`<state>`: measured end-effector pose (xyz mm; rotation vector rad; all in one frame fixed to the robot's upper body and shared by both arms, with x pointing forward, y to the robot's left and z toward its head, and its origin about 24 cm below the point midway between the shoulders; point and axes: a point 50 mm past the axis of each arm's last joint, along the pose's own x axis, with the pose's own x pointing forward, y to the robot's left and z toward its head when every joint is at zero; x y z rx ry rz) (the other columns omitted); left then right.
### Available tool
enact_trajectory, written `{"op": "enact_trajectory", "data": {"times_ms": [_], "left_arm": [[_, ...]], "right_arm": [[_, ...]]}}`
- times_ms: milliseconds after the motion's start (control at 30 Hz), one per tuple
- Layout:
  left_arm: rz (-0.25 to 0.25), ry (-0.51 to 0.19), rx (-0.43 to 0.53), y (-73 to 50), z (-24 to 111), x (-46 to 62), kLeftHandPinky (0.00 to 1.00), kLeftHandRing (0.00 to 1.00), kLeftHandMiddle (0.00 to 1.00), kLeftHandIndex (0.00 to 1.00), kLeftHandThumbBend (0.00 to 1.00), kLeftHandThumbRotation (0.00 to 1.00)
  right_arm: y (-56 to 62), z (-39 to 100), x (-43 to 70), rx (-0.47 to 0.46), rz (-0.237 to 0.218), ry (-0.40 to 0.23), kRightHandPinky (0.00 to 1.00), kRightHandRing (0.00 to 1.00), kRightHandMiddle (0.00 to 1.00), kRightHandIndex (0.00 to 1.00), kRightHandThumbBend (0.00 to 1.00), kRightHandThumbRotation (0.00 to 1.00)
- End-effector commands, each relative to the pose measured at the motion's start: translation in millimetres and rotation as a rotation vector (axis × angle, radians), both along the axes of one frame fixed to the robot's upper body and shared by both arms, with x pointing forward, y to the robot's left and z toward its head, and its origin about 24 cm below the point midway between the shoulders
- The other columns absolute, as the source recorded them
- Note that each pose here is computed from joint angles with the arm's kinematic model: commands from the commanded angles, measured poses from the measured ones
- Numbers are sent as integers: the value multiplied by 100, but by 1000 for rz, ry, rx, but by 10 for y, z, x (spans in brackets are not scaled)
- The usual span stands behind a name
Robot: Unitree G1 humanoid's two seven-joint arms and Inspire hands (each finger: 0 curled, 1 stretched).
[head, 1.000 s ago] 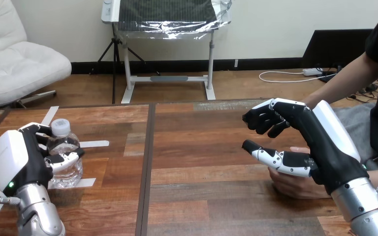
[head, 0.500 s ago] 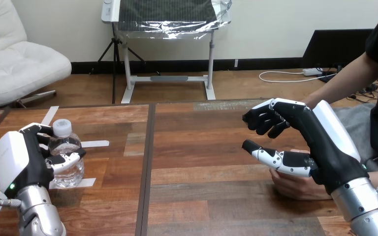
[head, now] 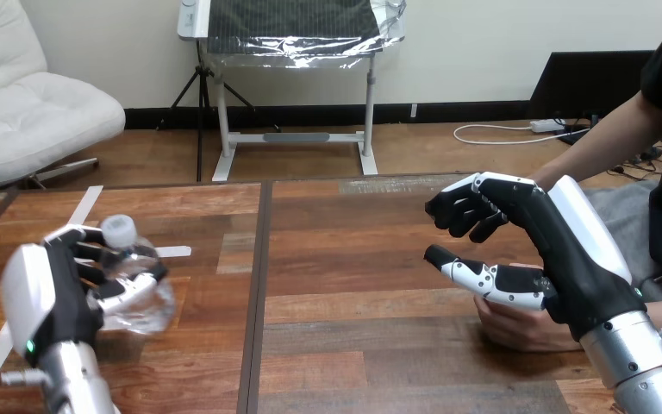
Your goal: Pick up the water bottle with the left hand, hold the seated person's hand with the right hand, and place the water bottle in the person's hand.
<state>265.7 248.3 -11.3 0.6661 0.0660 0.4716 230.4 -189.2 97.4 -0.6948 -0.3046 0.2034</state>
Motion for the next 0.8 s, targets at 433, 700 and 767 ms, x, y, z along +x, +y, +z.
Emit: {"op": "enact_trajectory", "data": {"times_ms": [433, 700, 767], "left_arm": [[-144, -230, -132, -299, 379, 47, 39, 41, 45, 49, 67, 0], [-187, -288, -181, -391, 495, -2, 40, 41, 45, 49, 65, 0], [-199, -304, -188, -411, 525, -14, 40, 41, 45, 50, 65, 0]], "right_arm": [[10, 249, 78, -2, 3, -111, 50, 56, 58, 59, 55, 0], [14, 253, 81, 9, -2, -107, 50, 56, 59, 59, 54, 0], [16, 254, 83, 8, -5, -107, 50, 56, 59, 59, 54, 0]]}}
